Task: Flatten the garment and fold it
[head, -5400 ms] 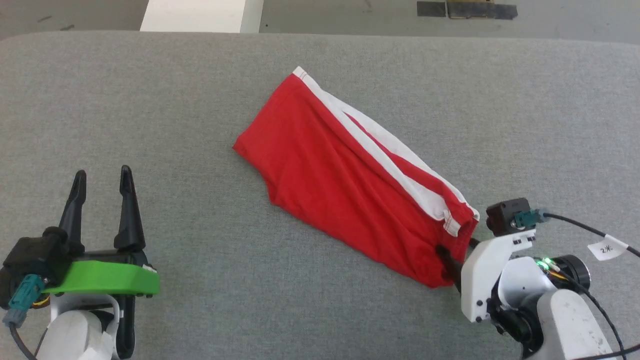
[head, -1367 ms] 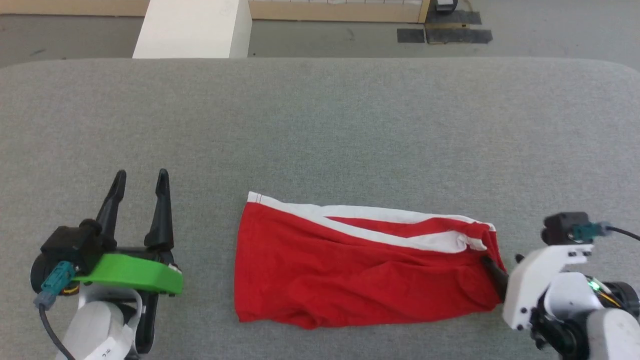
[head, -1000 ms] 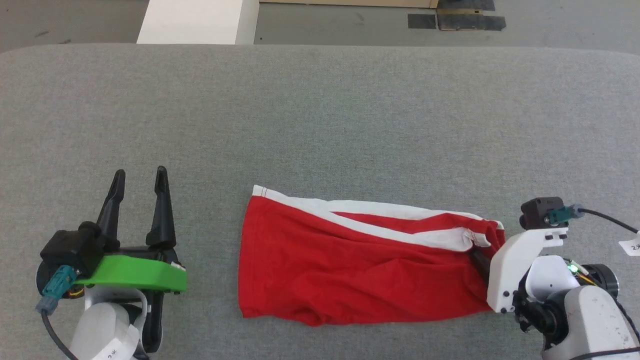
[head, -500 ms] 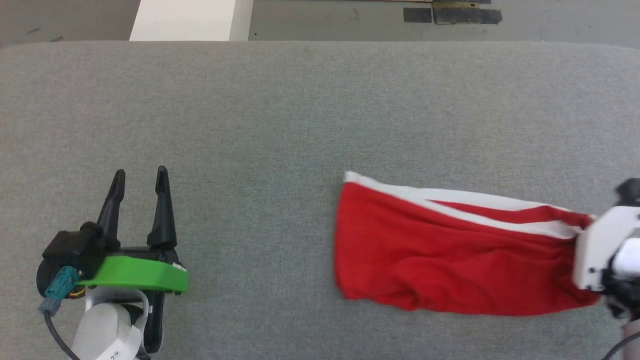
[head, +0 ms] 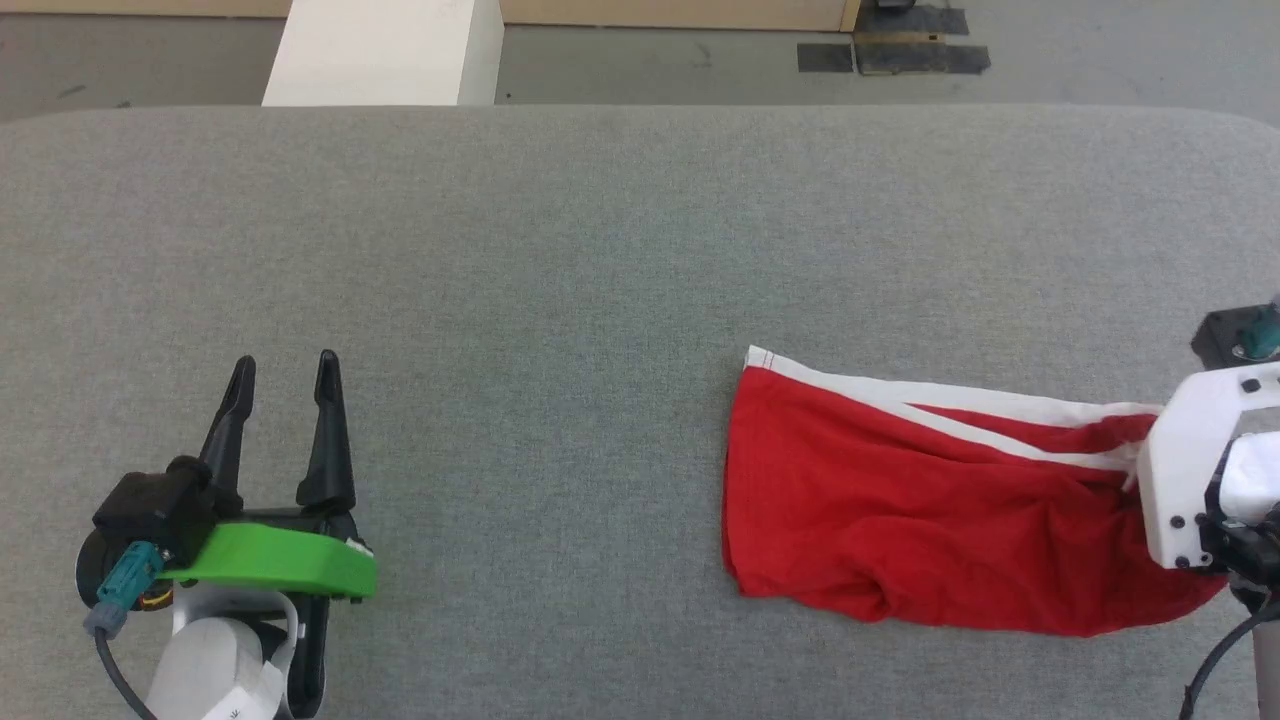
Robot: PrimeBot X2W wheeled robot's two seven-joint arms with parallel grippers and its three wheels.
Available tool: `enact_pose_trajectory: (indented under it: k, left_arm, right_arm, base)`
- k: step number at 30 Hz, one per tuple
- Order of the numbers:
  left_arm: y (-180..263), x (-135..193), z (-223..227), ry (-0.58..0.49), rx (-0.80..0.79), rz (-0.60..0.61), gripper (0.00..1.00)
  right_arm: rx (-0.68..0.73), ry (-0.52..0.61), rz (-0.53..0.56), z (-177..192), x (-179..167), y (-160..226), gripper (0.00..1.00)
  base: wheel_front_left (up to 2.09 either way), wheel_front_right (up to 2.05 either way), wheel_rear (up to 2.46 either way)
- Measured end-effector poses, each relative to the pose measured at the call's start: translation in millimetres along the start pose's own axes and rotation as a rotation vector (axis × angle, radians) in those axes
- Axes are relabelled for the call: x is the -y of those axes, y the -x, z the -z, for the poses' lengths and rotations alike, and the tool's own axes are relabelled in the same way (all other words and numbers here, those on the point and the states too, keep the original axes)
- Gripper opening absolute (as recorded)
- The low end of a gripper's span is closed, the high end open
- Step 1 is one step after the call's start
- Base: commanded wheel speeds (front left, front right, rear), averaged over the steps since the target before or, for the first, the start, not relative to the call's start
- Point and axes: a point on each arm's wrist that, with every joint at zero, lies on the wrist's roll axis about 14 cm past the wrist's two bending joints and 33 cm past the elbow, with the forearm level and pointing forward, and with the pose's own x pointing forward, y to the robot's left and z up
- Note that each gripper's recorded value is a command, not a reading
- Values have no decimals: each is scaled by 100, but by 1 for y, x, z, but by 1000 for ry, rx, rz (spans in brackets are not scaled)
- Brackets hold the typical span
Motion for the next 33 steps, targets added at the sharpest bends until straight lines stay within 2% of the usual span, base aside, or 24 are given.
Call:
enact_pose_trajectory:
  k: [4, 9, 21, 26, 33]
  left_arm:
    - [1, 0, -3, 0, 8, 1, 100]
    - [2, 2, -4, 0, 8, 7, 100]
    - [12, -5, 0, -3, -12, -15, 100]
    - [17, -11, 5, -4, -31, -33, 100]
    - [20, -17, 7, -6, -39, -50, 100]
  right_arm:
    - [56, 2, -159, -13, -36, 27, 0]
    - [117, -16, -339, -24, -89, 42, 0]
    - [164, 22, -613, -26, -192, 22, 0]
    - [177, 29, -666, -28, -219, 8, 0]
    - [198, 20, -661, -25, -231, -13, 0]
  base:
    - [0, 0, 0]
    - [0, 0, 0]
    - [0, 0, 0]
    - [0, 0, 0]
    - [0, 0, 0]
